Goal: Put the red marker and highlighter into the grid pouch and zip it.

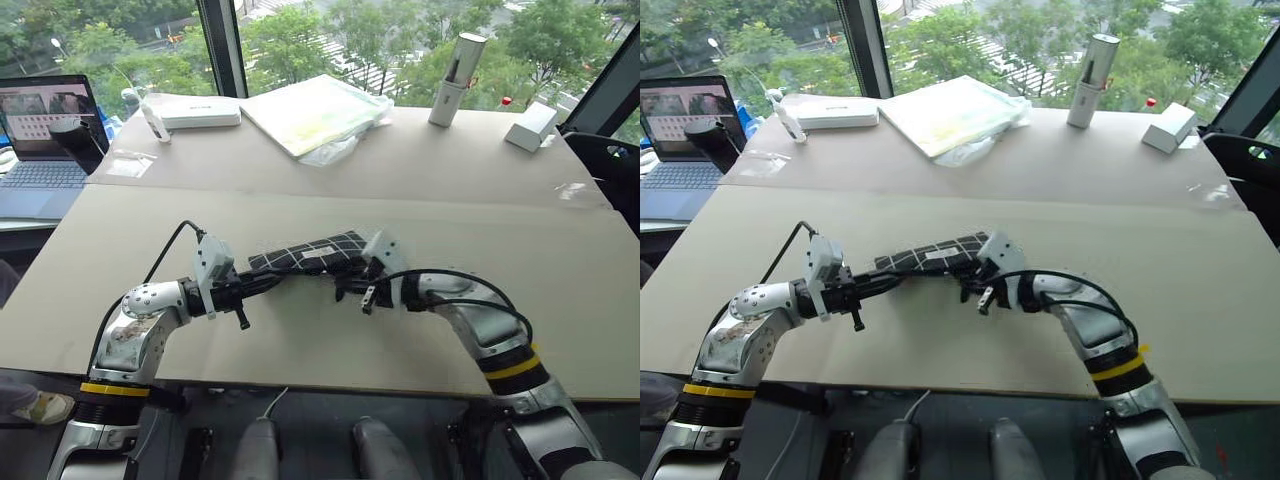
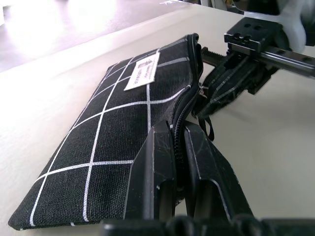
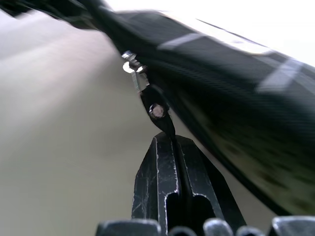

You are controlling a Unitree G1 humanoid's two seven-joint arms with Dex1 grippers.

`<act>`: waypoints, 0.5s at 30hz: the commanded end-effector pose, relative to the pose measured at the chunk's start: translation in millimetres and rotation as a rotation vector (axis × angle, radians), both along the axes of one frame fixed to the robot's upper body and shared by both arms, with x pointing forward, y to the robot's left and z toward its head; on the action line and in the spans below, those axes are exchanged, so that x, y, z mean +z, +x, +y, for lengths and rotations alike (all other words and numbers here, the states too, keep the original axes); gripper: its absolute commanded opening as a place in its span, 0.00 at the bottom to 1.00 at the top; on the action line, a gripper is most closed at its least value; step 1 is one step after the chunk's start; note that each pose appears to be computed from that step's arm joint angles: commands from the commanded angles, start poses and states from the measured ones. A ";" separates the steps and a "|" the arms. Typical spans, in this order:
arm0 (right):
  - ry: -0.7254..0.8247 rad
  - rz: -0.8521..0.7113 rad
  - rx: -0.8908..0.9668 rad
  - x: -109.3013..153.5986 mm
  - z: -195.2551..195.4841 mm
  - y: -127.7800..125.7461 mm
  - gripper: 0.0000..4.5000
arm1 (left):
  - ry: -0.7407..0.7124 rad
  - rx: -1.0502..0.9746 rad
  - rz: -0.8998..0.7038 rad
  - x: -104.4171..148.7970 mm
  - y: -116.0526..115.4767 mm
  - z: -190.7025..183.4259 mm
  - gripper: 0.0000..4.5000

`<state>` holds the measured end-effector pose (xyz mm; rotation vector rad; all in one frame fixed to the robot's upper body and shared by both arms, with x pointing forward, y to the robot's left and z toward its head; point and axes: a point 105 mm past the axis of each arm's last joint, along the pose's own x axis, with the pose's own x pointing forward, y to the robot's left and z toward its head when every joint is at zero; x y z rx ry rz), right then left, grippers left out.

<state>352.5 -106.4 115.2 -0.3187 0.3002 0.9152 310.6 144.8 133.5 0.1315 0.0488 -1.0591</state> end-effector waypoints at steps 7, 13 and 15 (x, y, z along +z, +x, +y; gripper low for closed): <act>0.014 -0.066 -0.202 18.9 -59.0 23.2 0.07 | -0.005 -0.007 -0.065 14.0 2.3 1.1 0.00; 0.086 0.017 -0.061 10.0 -31.1 3.6 0.50 | -0.003 -0.014 -0.065 13.6 2.7 -0.6 0.00; 0.098 0.037 -0.065 7.8 -31.0 2.3 0.63 | -0.002 -0.017 -0.065 13.2 2.5 -1.3 0.00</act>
